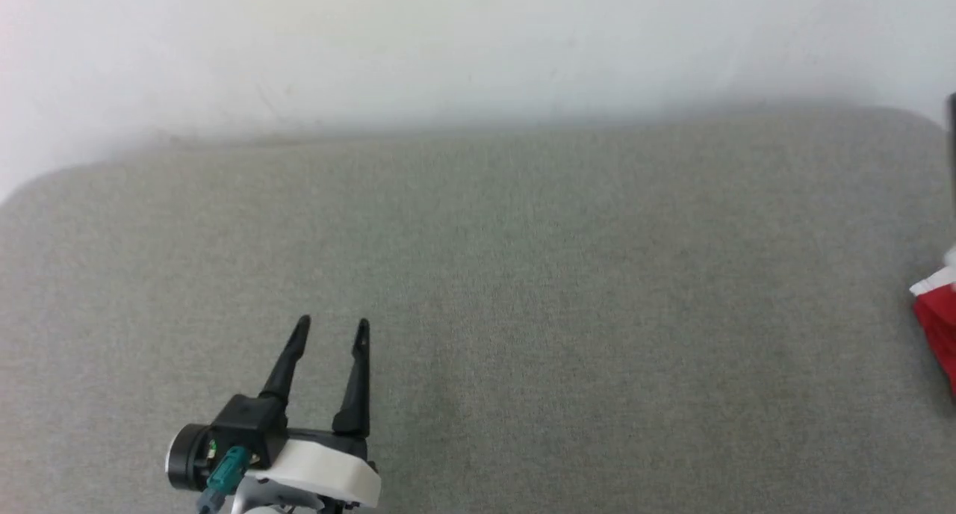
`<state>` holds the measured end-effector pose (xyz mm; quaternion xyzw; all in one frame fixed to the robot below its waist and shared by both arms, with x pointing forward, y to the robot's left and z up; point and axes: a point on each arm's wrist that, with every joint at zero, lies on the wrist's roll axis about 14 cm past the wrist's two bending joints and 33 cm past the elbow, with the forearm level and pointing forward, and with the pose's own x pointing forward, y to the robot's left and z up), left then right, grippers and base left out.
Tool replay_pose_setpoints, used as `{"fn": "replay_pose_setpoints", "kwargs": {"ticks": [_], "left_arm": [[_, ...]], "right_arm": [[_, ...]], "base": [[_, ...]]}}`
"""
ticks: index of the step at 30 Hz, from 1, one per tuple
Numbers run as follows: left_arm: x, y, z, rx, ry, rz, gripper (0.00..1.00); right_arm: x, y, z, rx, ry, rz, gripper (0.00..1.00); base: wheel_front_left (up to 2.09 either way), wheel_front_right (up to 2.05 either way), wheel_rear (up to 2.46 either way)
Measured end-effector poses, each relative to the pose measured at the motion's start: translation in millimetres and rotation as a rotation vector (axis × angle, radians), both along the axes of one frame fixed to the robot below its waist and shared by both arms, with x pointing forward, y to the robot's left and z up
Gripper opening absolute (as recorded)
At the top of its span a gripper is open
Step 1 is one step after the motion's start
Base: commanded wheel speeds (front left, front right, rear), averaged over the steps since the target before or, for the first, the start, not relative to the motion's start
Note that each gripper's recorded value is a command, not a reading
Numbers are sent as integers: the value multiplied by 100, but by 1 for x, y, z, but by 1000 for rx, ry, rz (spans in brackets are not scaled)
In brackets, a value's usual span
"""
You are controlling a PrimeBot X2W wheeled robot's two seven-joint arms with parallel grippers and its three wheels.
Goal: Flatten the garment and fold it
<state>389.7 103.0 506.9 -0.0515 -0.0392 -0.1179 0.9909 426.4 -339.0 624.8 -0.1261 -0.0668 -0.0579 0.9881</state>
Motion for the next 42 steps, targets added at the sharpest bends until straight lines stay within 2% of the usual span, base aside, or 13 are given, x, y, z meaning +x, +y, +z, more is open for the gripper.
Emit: {"fn": "replay_pose_setpoints", "kwargs": {"ticks": [4, 7, 17, 24, 38, 39, 42], "left_arm": [[-8, 12, 16, 7, -45, 42, 100], [-15, 19, 20, 16, -58, 65, 100], [-35, 40, 17, 35, -53, 137, 100], [-42, 44, 14, 47, -45, 154, 100], [-43, 47, 12, 62, -39, 167, 100], [-43, 48, 11, 60, -38, 168, 0], [-43, 47, 11, 61, -36, 165, 0]], "right_arm": [[-22, 35, 8, 72, -102, 63, 100], [-35, 64, 1, 96, -131, 111, 100], [-72, 131, -53, 199, -93, 175, 100], [-85, 143, -86, 226, -18, 175, 100], [-89, 146, -102, 252, 10, 167, 100], [-89, 146, -102, 253, 10, 167, 0], [-89, 146, -102, 252, 11, 169, 0]], "base": [[0, 0, 0], [0, 0, 0], [0, 0, 0], [0, 0, 0], [0, 0, 0], [0, 0, 0], [0, 0, 0]]}}
